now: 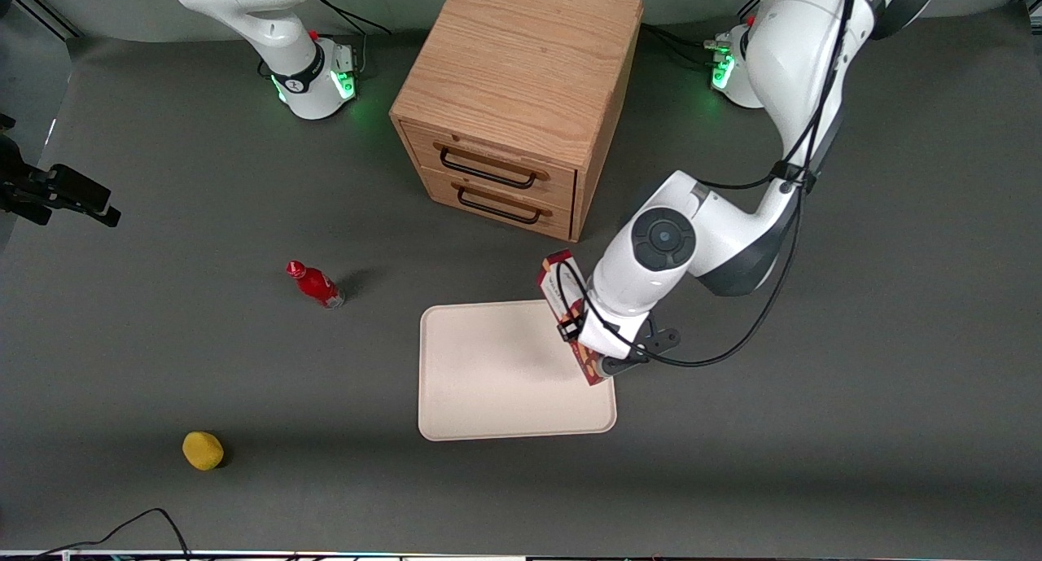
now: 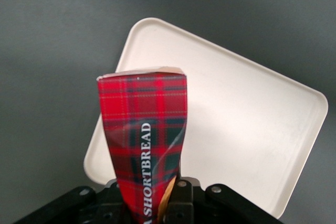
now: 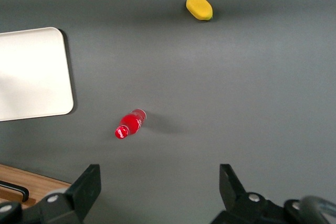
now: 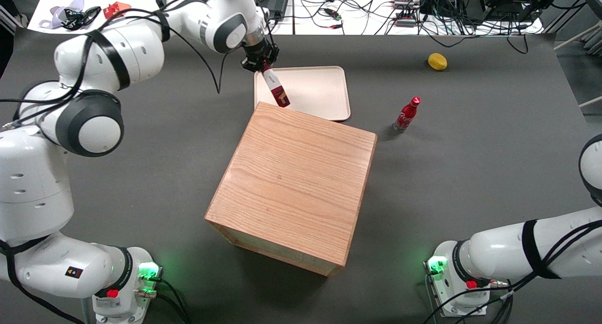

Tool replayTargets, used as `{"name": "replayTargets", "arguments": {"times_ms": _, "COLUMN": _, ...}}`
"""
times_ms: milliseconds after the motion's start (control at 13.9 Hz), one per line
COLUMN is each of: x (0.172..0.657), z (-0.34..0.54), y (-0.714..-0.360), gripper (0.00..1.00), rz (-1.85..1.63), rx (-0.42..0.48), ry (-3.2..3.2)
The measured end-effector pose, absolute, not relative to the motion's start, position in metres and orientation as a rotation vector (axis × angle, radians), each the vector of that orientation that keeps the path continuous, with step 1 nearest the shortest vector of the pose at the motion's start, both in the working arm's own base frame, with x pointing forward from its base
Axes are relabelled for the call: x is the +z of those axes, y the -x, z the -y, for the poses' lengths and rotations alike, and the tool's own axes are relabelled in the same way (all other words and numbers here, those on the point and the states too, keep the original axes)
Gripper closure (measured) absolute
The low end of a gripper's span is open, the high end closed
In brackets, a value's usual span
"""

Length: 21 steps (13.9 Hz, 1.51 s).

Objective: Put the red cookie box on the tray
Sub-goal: 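Carry the held box with the left gripper over the cream tray, then lower the box onto the tray and lay it down flat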

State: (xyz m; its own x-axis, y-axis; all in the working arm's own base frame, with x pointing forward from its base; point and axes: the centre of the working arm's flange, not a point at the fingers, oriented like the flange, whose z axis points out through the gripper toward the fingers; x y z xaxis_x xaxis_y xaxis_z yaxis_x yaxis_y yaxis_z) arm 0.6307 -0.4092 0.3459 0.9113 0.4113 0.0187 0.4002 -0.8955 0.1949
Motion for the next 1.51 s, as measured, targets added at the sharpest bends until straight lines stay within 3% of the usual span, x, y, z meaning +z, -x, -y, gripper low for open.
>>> {"name": "replayTargets", "arguments": {"times_ms": 144, "x": 0.324, "z": 0.424, "y": -0.623, "gripper": 0.75, "rz": -0.548, "rx": 0.139, "ry": -2.951}}
{"name": "replayTargets", "arguments": {"times_ms": 576, "x": 0.259, "z": 0.437, "y": -0.62, "gripper": 0.75, "rz": -0.483, "rx": 0.159, "ry": -3.001}}
{"name": "replayTargets", "arguments": {"times_ms": 1079, "x": 0.248, "z": 0.417, "y": -0.647, "gripper": 0.75, "rz": -0.492, "rx": 0.223, "ry": -2.989}}
{"name": "replayTargets", "arguments": {"times_ms": 1511, "x": 0.237, "z": 0.41, "y": -0.651, "gripper": 0.75, "rz": -0.488, "rx": 0.22, "ry": -3.003}}
